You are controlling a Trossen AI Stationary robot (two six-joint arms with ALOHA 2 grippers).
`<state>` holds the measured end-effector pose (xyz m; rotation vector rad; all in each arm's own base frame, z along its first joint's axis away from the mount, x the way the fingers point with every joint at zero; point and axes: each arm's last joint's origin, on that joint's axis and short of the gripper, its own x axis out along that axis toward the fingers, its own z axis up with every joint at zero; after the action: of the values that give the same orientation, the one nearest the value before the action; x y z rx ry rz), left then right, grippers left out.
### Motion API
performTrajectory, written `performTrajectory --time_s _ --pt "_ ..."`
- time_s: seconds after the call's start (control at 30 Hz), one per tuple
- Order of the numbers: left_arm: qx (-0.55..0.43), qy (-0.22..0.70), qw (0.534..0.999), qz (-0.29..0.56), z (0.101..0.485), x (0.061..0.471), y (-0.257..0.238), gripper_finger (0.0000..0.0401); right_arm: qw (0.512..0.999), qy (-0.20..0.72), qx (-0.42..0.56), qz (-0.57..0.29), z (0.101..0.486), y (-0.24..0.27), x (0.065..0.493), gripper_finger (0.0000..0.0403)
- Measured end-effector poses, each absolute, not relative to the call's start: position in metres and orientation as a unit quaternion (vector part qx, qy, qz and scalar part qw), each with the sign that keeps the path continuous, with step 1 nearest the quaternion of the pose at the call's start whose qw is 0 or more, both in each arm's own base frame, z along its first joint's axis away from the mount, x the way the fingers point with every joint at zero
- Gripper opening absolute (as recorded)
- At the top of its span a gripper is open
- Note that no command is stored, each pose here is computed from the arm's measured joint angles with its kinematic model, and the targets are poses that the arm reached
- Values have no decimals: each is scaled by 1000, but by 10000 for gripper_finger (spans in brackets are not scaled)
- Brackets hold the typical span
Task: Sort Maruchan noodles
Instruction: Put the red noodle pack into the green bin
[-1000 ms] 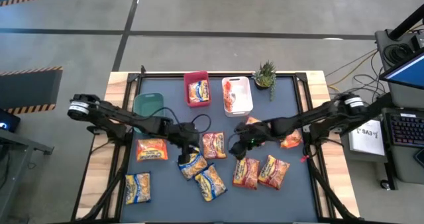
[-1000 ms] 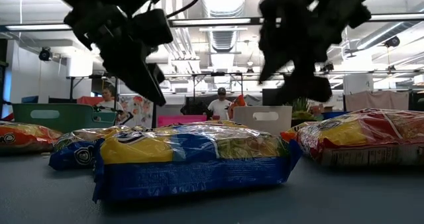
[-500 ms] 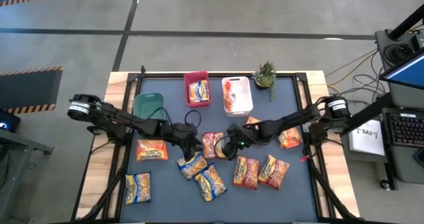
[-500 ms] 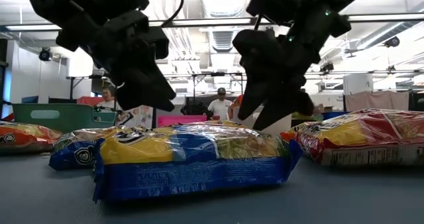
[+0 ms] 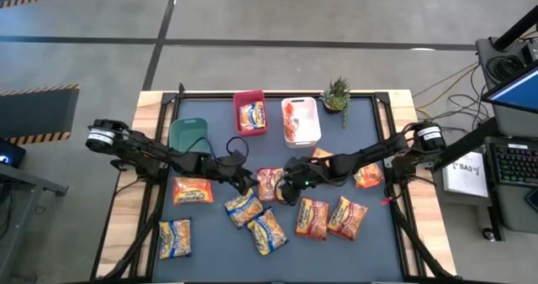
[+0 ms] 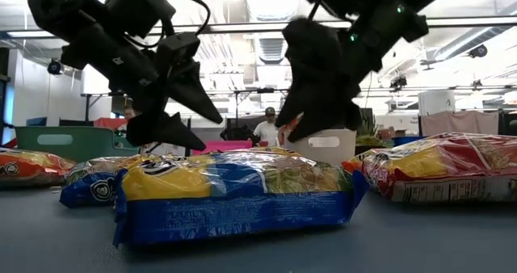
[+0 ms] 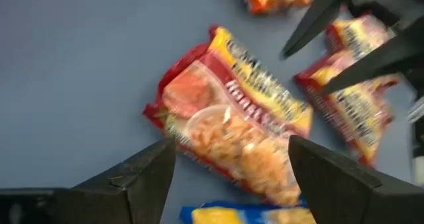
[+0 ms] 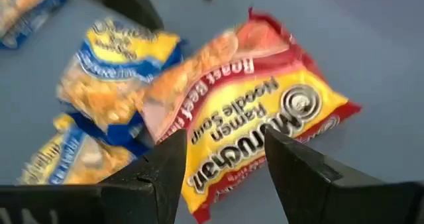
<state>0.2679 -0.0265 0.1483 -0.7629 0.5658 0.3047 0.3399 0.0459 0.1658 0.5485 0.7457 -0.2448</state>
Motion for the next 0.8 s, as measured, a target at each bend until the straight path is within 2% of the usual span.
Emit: performTrajectory --time_s 0.5,0.8 --pt "-421 250 858 153 148 268 -28 267 869 401 252 -143 125 45 348 75" --pt "-448 244 844 164 148 267 -28 267 856 425 247 -158 115 44 345 64"
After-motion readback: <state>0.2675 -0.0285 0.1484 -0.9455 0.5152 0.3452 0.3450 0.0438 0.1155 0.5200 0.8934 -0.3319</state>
